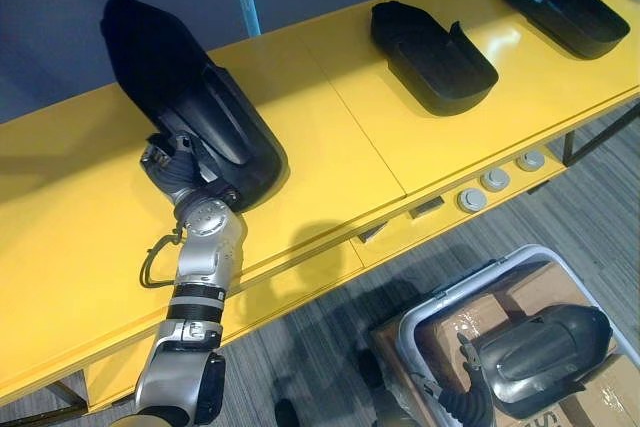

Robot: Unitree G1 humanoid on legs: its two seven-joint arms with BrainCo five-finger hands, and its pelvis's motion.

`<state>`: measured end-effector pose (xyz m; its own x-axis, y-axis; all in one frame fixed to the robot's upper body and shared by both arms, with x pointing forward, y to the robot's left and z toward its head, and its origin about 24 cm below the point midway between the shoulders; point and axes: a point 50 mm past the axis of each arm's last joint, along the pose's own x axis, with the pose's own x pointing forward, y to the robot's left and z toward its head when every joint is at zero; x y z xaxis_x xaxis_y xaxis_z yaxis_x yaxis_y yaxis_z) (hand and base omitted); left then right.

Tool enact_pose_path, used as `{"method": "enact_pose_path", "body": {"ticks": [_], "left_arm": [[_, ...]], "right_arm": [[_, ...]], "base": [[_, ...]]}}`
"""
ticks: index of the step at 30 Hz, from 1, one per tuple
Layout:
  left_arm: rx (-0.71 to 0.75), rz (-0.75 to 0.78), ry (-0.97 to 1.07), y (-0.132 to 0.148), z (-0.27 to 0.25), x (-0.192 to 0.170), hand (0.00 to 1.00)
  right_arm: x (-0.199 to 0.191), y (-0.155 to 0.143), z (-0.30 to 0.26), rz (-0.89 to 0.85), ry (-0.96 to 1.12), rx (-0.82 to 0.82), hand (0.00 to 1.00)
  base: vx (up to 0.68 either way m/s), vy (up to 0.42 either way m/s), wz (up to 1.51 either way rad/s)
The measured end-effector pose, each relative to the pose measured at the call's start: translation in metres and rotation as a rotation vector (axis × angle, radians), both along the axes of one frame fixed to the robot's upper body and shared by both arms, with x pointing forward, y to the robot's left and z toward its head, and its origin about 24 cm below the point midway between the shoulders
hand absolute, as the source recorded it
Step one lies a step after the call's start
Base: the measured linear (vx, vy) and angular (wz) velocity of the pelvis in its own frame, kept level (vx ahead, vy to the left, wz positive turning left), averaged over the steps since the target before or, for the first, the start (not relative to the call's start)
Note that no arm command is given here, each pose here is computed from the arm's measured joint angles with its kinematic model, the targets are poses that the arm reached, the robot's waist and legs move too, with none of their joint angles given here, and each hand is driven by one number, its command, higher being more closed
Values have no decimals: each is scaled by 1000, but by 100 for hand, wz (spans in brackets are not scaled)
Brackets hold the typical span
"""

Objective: Walk over and take plastic housings, then place them on the shelf

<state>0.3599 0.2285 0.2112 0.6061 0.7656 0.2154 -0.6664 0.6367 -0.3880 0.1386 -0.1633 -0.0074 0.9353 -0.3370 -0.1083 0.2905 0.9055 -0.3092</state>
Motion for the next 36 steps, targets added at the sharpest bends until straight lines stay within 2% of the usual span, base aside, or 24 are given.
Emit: {"method": "enact_pose_path", "body": {"ticks": [5,13,24,30,36], "left_arm": [[27,6,10,6,1,0,0],[196,-24,72,25,6,3,0],[457,-174,114,17,24,13,0],[531,-216,87,10,37,15,0],[571,-237,-55,-3,64,7,0]], "right_arm": [[0,0,-4,2,15,1,0],[1,1,-4,6,9,4,0],[1,2,-3,28,1,14,0],[1,2,-3,37,6,15,0],[0,3,-7,49,23,18,0]], "base": [[13,39,0],[31,49,2],[7,14,0],[0,0,0],[8,25,3]]}}
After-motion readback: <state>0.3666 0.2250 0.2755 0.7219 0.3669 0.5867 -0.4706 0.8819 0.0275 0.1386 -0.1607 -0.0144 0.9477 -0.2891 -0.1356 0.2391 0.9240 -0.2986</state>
